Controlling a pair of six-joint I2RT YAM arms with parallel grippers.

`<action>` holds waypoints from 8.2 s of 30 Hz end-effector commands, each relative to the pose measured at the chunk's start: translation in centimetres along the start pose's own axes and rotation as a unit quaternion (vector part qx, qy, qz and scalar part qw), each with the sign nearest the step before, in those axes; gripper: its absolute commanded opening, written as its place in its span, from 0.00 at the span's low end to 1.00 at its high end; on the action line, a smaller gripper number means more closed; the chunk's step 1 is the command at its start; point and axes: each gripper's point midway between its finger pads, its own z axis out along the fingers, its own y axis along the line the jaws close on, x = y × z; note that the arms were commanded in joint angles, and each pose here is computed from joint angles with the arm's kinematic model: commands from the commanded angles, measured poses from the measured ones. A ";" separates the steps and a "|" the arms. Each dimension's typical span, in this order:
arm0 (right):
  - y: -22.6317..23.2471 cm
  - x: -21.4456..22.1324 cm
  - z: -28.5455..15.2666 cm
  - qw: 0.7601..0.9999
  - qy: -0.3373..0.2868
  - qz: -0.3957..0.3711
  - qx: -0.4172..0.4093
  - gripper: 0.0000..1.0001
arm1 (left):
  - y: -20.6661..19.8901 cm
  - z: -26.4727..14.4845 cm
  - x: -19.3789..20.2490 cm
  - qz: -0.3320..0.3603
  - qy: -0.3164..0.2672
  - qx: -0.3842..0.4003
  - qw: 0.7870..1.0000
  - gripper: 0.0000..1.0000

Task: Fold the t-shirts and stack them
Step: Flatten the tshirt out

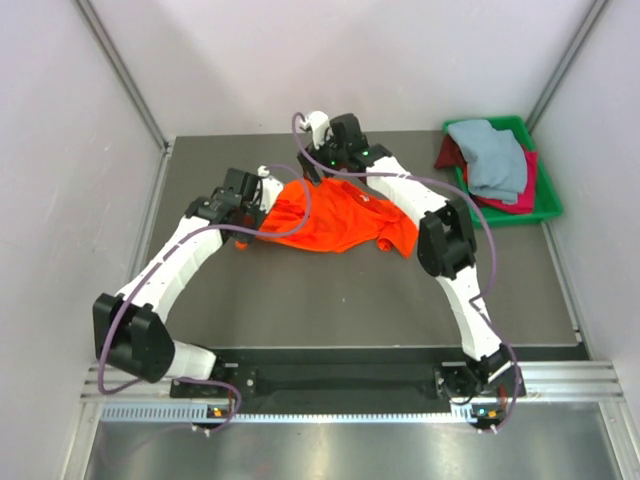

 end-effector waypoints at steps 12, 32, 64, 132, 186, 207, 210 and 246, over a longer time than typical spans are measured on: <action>-5.9 12.5 -1.2 0.985 0.138 0.092 0.055 0.86 | 1.0 3.4 1.2 -0.017 0.047 -0.001 0.999 0.00; -2.2 13.8 -14.6 0.974 0.173 0.130 0.060 0.84 | 1.4 7.6 -0.5 -0.030 0.047 0.014 0.998 0.00; -12.7 9.9 -0.6 0.987 0.085 0.092 0.096 0.76 | 0.9 8.2 -1.1 -0.071 0.057 0.032 0.995 0.00; -4.1 -14.7 -46.0 0.919 -0.281 0.017 0.275 0.00 | 13.8 -21.8 -16.5 -0.033 -0.400 -0.178 0.899 0.00; -7.7 3.3 -34.6 0.955 -0.100 0.154 0.235 1.00 | -0.8 -30.7 -31.8 0.009 -0.568 0.114 0.815 0.00; -1.2 8.4 -30.3 0.992 -0.015 0.113 0.060 1.00 | -12.7 -0.6 -5.3 0.009 -0.139 0.225 0.964 0.00; 1.7 12.0 -27.9 0.998 0.047 0.036 0.015 1.00 | -13.4 1.1 -2.5 0.007 -0.099 0.230 0.968 0.00; 1.3 30.9 -22.3 0.955 0.273 -0.111 -0.026 0.55 | -7.2 1.9 -4.6 -0.007 -0.093 0.126 0.988 0.00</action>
